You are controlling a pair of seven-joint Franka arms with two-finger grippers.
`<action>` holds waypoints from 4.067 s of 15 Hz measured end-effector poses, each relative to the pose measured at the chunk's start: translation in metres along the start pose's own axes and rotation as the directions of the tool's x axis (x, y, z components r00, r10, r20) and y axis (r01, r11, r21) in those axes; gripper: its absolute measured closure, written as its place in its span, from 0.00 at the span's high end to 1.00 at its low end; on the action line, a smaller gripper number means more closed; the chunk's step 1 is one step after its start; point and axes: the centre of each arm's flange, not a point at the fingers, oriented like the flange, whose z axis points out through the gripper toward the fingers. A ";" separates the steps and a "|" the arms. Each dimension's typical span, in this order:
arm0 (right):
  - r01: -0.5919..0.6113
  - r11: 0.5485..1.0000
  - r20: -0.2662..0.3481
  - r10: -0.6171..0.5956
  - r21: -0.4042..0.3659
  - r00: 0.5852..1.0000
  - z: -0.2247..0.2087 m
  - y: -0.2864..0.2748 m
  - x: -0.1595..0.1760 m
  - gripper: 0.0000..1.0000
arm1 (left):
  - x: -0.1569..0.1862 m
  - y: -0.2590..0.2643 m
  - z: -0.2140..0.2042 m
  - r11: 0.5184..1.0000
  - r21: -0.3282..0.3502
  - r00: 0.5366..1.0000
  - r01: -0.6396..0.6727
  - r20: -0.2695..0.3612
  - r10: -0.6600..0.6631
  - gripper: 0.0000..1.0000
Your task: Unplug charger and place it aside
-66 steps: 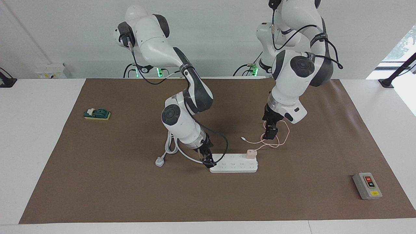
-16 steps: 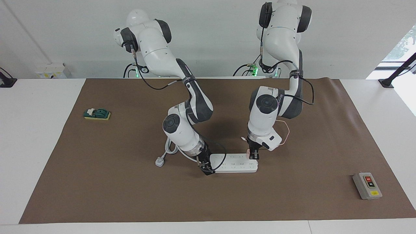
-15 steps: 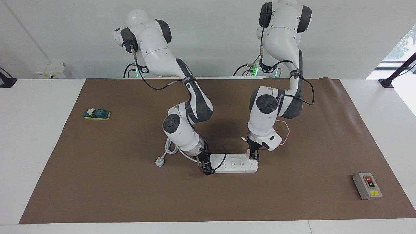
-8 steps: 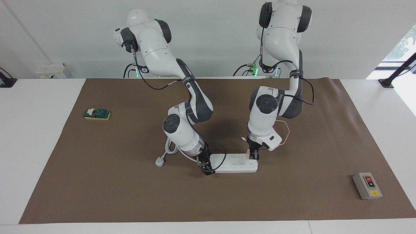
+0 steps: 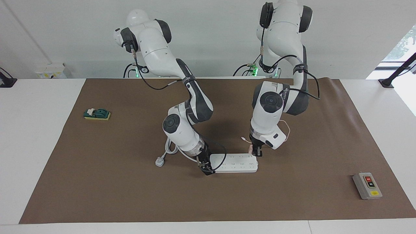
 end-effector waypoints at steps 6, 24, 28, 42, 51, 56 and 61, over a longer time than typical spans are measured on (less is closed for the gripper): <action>0.000 1.000 0.006 0.000 0.009 1.000 -0.001 -0.001 -0.001 0.96 | 0.005 -0.011 -0.046 0.980 -0.014 0.981 -0.196 0.008 0.196 0.31; 0.163 0.986 -0.004 -0.163 -0.043 0.987 -0.188 -0.002 0.048 1.00 | 0.191 -0.096 -0.080 0.376 -0.032 0.374 -0.926 0.058 0.926 0.31; 0.582 0.797 -0.025 -0.593 -0.164 0.805 -0.270 0.013 0.090 1.00 | 0.215 -0.112 -0.048 0.285 -0.059 0.286 -0.957 -0.012 0.958 0.31; 0.891 0.096 0.088 -0.985 -0.444 0.150 -0.434 0.077 0.115 1.00 | 0.244 -0.220 0.042 0.169 -0.193 0.171 -0.966 0.010 0.985 0.31; 0.896 0.073 0.148 -0.977 -0.438 0.152 -0.426 0.117 0.117 1.00 | 0.243 -0.242 0.076 0.155 -0.242 0.170 -0.958 -0.041 0.985 0.31; 0.896 0.066 0.147 -0.979 -0.439 0.144 -0.420 0.115 0.115 1.00 | 0.250 -0.237 0.077 0.149 -0.229 0.171 -0.962 -0.079 0.982 0.79; 0.890 0.022 0.166 -0.980 -0.455 0.109 -0.414 0.109 0.128 1.00 | 0.284 -0.224 0.053 0.139 -0.231 0.162 -0.963 -0.084 0.983 1.00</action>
